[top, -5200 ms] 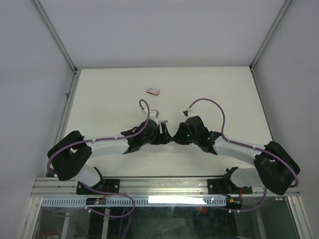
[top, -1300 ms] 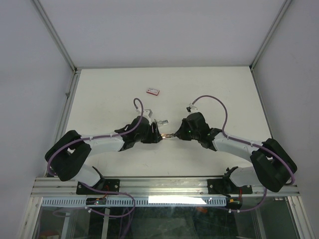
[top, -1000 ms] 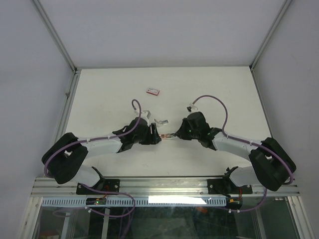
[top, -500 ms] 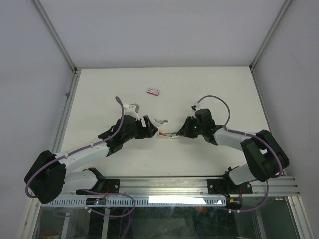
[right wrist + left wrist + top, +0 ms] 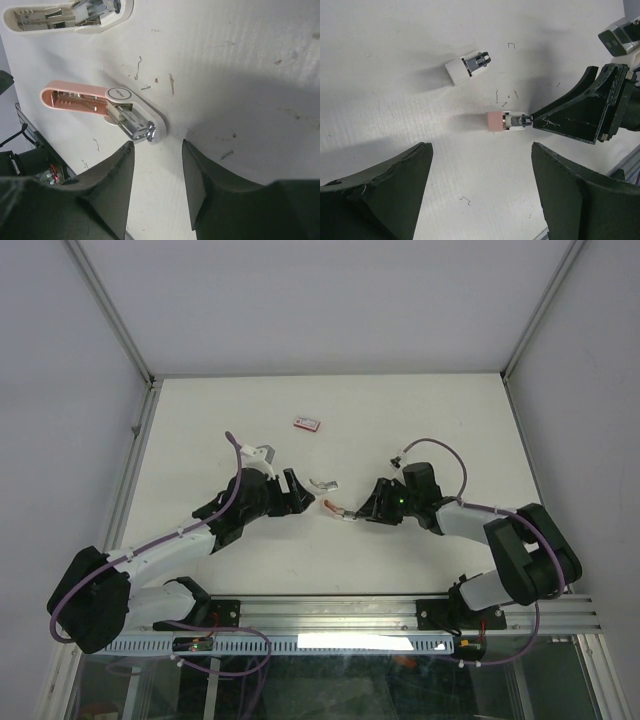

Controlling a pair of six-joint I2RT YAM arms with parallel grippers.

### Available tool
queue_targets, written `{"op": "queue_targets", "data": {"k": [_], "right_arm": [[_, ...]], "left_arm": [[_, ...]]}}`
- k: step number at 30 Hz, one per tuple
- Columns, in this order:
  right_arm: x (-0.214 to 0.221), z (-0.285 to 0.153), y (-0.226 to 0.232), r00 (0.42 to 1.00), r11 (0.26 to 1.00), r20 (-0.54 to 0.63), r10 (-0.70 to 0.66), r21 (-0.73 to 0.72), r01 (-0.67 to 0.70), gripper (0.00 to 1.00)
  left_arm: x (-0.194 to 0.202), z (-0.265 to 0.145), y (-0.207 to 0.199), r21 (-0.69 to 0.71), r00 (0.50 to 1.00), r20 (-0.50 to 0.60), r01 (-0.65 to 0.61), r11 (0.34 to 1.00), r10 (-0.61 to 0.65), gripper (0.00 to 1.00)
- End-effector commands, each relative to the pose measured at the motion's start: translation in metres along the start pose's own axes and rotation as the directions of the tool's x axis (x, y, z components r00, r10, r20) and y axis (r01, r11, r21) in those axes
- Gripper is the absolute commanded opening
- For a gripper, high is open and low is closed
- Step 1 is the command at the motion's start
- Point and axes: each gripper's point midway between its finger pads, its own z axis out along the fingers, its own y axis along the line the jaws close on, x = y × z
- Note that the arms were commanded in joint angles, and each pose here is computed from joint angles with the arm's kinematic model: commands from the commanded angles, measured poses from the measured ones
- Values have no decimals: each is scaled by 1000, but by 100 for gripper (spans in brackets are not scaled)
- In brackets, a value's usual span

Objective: Load the staples into the stapler

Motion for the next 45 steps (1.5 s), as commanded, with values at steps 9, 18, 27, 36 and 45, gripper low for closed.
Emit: {"op": "queue_targets", "data": {"k": [9,18,27,36,45], "right_arm": [[-1,-17,-4,998,996,8,63,-57,-63,35],[-24,-49,2,993,1000,116,-18,9,18,43],[-63,-92,24,937,979,284,-204,80,189,54],[-60,-89,22,936,981,294,-192,64,181,55],[-60,-85,17,937,981,291,-194,80,178,55]], "left_arm": [[-11,5,-14,84,999,23,42,996,-44,82],[-86,-12,-19,24,982,187,0,1000,-5,88],[-165,72,22,-59,989,144,-6,998,14,91],[-176,158,60,-79,996,65,64,995,-59,86],[-161,207,80,-84,996,2,86,993,-86,83]]}}
